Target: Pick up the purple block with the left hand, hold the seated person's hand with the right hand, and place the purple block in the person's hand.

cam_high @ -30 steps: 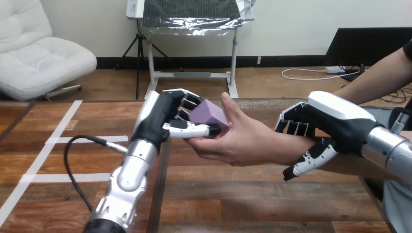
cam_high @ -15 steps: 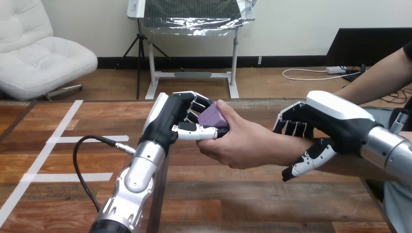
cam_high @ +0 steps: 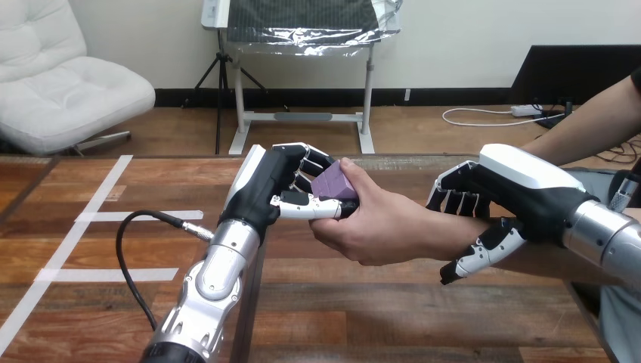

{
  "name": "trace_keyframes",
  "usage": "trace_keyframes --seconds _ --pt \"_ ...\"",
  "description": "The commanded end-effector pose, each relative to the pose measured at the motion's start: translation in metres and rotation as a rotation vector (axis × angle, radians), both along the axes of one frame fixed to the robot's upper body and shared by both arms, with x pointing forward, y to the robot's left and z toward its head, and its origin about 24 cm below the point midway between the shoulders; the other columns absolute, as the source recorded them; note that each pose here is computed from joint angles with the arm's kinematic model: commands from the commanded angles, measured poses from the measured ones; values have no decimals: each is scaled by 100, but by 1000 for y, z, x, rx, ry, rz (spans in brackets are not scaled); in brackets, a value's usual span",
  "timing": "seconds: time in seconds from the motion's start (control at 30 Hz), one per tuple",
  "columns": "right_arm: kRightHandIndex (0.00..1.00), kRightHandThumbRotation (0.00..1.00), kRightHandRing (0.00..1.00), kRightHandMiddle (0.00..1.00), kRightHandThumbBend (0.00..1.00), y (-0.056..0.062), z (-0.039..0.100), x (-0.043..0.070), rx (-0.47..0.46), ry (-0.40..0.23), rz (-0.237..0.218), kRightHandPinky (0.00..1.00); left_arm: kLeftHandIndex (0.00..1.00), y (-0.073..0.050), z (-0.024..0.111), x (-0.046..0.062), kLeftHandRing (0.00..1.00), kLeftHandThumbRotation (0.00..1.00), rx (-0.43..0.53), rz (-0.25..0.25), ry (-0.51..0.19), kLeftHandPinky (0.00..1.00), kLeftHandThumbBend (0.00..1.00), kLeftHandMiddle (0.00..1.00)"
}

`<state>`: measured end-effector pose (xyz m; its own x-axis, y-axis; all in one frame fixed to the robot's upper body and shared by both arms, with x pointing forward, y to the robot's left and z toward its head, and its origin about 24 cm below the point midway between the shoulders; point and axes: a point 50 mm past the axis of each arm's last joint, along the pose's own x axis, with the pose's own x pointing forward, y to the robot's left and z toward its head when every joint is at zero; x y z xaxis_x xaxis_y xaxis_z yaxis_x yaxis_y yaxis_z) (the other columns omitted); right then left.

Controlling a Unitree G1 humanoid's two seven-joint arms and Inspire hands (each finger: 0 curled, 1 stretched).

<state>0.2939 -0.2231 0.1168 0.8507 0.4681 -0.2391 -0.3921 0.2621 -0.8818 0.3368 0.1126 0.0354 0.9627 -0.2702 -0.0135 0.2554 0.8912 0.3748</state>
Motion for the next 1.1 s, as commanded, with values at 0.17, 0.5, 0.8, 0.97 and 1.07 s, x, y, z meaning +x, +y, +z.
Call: trace_keyframes --seconds 0.17,0.5,0.8,0.97,1.07 --pt "54 8 46 50 87 11 -9 -4 59 26 36 40 47 -21 25 8 40 0 -12 -76 -93 33 62 45" --pt "54 10 46 50 87 10 -10 -4 56 25 33 40 47 -21 24 7 39 0 -3 -78 -98 32 62 44" --pt "55 10 46 51 87 10 -9 -5 48 28 26 41 47 -19 23 6 40 0 1 -73 -99 32 62 45" --pt "55 9 47 51 87 9 -10 -5 52 27 23 41 47 -18 23 5 41 0 -4 -72 -104 32 61 45" --pt "55 9 46 51 87 8 -11 -5 55 23 25 41 48 -17 22 5 41 0 -5 -70 -103 33 60 46"
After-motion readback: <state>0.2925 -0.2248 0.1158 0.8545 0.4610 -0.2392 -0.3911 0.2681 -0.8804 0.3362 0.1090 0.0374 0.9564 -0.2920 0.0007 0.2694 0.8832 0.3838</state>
